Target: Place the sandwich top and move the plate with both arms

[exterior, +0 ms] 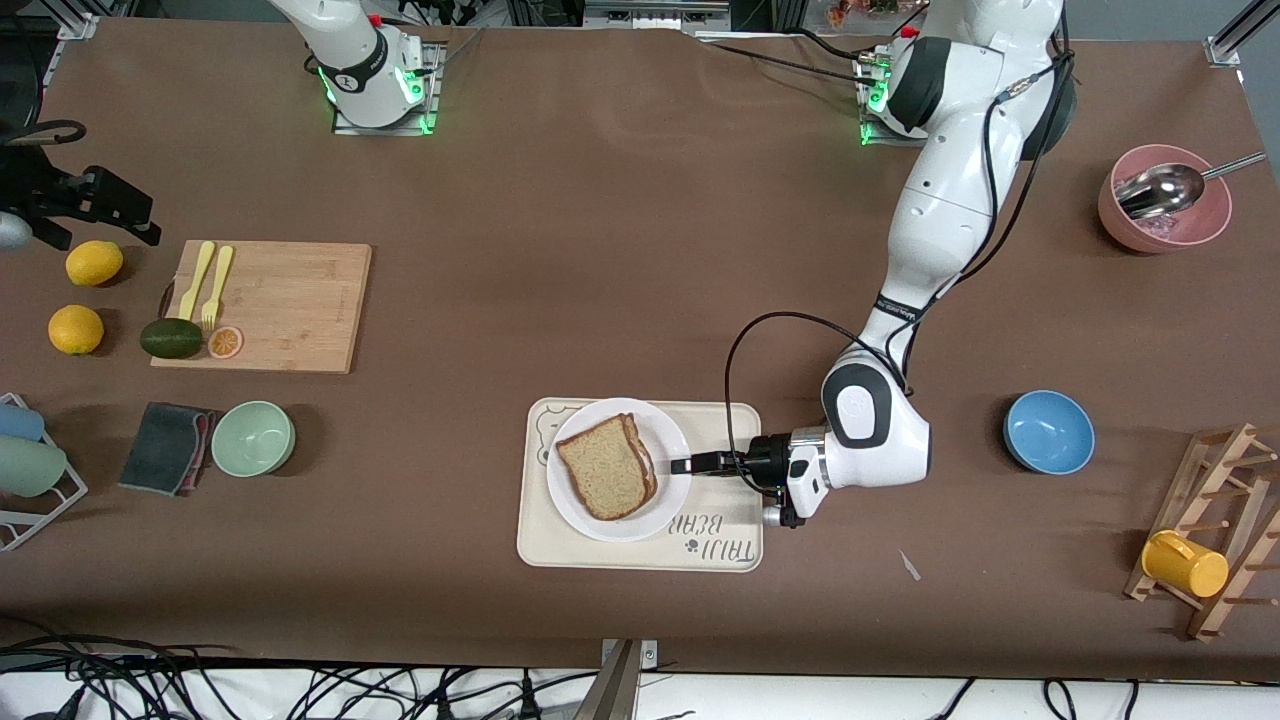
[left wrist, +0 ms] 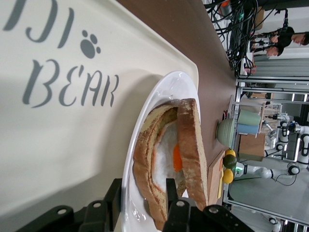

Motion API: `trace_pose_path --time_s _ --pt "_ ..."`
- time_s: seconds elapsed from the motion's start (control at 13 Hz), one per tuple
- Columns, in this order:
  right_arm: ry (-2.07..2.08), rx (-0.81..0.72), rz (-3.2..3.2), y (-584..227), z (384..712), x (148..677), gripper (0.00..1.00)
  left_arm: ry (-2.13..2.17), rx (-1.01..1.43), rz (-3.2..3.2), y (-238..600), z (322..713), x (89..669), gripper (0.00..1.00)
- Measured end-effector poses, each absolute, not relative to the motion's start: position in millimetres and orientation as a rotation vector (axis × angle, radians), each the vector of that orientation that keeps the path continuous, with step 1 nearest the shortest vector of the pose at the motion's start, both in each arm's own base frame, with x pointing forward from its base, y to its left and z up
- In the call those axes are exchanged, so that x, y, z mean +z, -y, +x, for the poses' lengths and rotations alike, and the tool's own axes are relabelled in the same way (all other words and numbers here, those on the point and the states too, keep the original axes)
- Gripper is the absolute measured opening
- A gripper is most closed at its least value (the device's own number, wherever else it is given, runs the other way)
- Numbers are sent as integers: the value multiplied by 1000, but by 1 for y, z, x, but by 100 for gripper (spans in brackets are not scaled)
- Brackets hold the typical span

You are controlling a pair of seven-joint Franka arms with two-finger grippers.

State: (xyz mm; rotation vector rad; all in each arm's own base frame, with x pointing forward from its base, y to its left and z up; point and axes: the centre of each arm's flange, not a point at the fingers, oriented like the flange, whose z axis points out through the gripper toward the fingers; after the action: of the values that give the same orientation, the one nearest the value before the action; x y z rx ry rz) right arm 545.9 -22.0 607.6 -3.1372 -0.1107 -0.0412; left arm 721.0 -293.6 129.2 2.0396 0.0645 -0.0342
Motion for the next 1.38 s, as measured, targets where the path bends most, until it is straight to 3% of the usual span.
trace_pose_path --time_s 0.23,0.62,0.92,1.38 --pt "111 -42 -3137 22 546 608 100 -10 -15 2068 287 728 147 49" --pt "111 -42 -3137 22 546 608 100 146 22 2215 271 737 181 99" --pt "111 -42 -3137 22 546 608 100 213 20 2262 230 746 236 100" --pt "111 -57 -3138 22 547 609 100 244 -204 2397 156 729 320 100"
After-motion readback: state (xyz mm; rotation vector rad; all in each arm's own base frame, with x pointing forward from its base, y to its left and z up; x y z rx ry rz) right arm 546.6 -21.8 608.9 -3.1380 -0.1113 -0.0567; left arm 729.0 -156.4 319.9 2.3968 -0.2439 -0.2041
